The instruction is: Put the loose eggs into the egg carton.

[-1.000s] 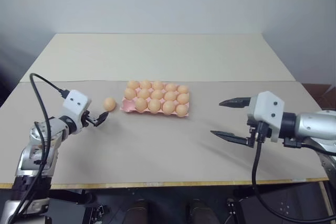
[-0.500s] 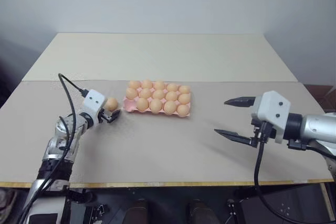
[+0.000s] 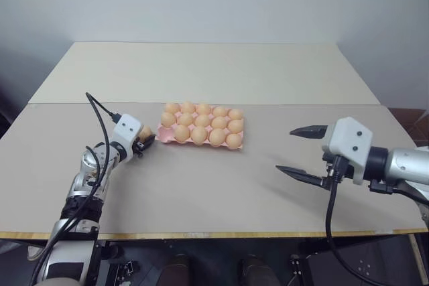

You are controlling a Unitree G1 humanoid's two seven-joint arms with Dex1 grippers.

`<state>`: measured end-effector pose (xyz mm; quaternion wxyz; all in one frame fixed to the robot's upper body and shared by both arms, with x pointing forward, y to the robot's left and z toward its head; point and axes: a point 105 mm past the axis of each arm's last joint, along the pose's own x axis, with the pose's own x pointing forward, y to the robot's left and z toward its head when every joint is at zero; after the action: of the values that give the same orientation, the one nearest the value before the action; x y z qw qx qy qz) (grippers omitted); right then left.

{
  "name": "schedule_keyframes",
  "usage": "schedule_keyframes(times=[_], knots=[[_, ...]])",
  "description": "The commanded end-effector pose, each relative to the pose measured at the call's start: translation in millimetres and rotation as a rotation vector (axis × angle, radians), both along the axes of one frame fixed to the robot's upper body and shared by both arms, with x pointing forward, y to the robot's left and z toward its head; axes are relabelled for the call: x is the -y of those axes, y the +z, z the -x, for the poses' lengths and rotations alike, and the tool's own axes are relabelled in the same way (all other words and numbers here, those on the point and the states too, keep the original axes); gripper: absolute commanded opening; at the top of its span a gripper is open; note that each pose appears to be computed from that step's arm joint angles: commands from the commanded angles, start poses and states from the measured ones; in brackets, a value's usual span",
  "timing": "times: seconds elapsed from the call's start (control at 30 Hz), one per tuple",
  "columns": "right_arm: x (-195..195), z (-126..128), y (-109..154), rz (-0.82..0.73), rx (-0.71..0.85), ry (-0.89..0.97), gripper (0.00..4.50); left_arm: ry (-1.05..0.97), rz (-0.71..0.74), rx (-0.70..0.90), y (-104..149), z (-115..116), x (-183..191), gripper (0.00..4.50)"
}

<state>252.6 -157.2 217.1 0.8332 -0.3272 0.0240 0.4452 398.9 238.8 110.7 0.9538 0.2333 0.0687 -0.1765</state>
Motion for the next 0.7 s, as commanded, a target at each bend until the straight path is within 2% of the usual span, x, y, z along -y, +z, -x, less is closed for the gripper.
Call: schedule_keyframes(times=[0.03, 0.17, 0.33, 0.47, 0.57, 0.7], knots=[[1, 0, 11, 0.01, 0.053, -0.013, 4.5, 0.042, -0.022, 0.011, 1, -2, -8, 1.89], [1, -1, 12, 0.008, 0.062, -0.015, 4.5, 0.032, -0.018, 0.054, 15, 2, -10, 1.89], [0, -1, 12, 0.008, 0.067, -0.02, 4.5, -0.005, 0.029, 0.187, 52, 9, -10, 1.89], [0, 0, 12, 0.004, 0.075, -0.026, 4.5, -0.157, 0.14, 0.306, 85, 17, 18, 1.89], [0, 0, 13, 0.003, 0.081, -0.032, 4.5, -0.232, 0.166, 0.304, 88, 18, 36, 1.89], [2, 2, 16, 0.005, 0.093, -0.044, 4.5, -0.313, 0.167, 0.251, 77, 19, 56, 1.89]])
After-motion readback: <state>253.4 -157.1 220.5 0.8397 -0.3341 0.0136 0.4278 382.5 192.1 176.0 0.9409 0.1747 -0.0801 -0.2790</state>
